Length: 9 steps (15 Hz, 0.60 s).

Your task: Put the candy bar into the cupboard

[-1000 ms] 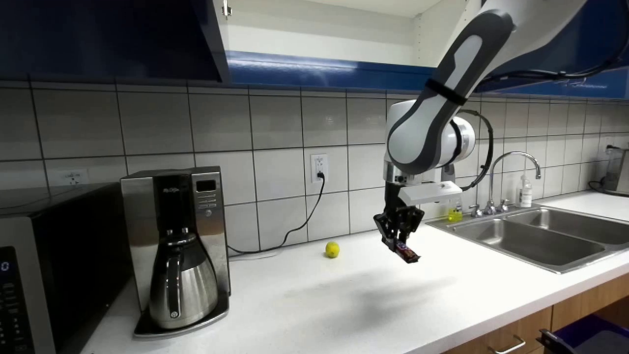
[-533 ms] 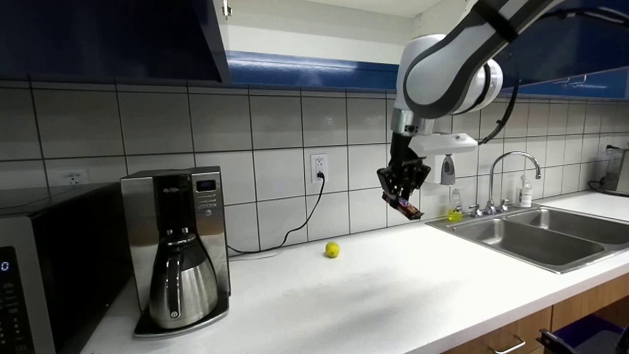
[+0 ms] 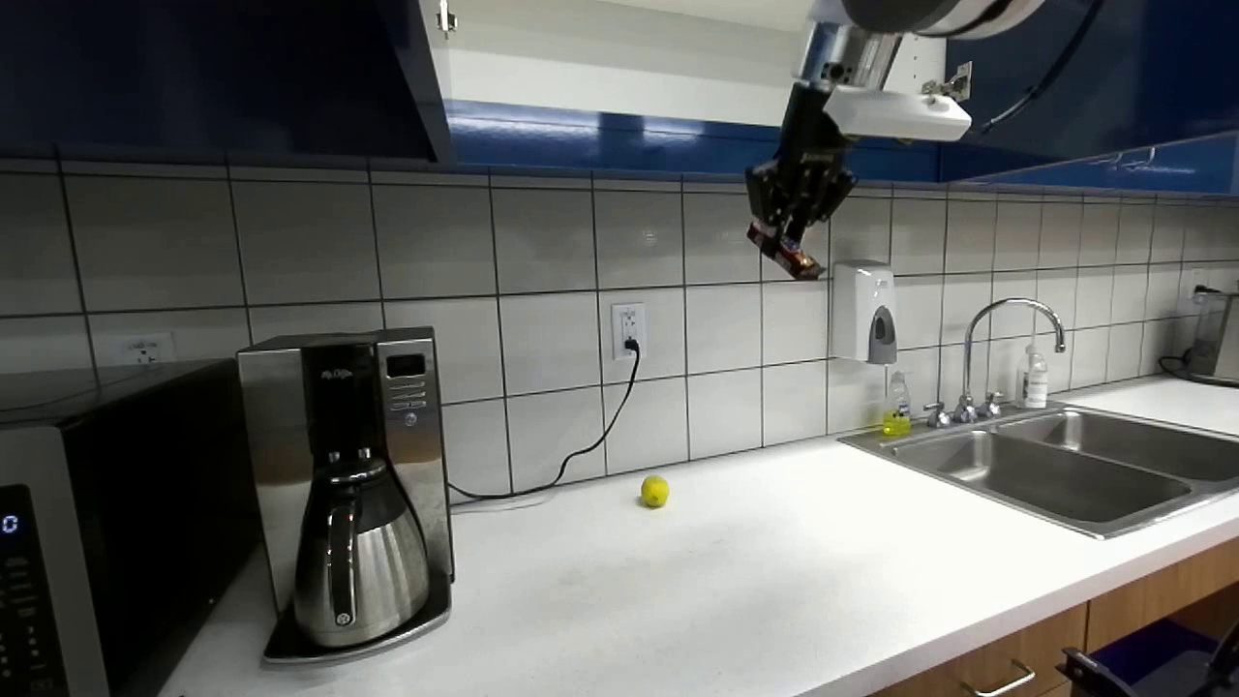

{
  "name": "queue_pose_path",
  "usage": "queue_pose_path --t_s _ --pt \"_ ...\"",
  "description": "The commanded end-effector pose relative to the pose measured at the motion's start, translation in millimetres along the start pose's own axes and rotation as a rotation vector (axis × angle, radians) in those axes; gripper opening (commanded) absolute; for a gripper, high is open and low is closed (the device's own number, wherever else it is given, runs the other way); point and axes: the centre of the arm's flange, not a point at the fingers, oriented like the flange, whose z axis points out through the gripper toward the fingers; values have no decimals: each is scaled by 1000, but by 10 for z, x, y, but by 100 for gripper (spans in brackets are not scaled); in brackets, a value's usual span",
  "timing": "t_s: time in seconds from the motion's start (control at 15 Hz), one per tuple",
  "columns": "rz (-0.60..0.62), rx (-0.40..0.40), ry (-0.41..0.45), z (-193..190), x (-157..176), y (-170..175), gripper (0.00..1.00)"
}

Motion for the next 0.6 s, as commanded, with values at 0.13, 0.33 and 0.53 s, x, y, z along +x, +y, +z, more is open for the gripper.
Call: queue_pose_path --t_s 0.13,0.33,0.53 --pt "40 -33 140 -876 527 89 7" --pt "56 -33 198 -1228 749 131 7" --pt "67 -30 230 -1531 937 156 7"
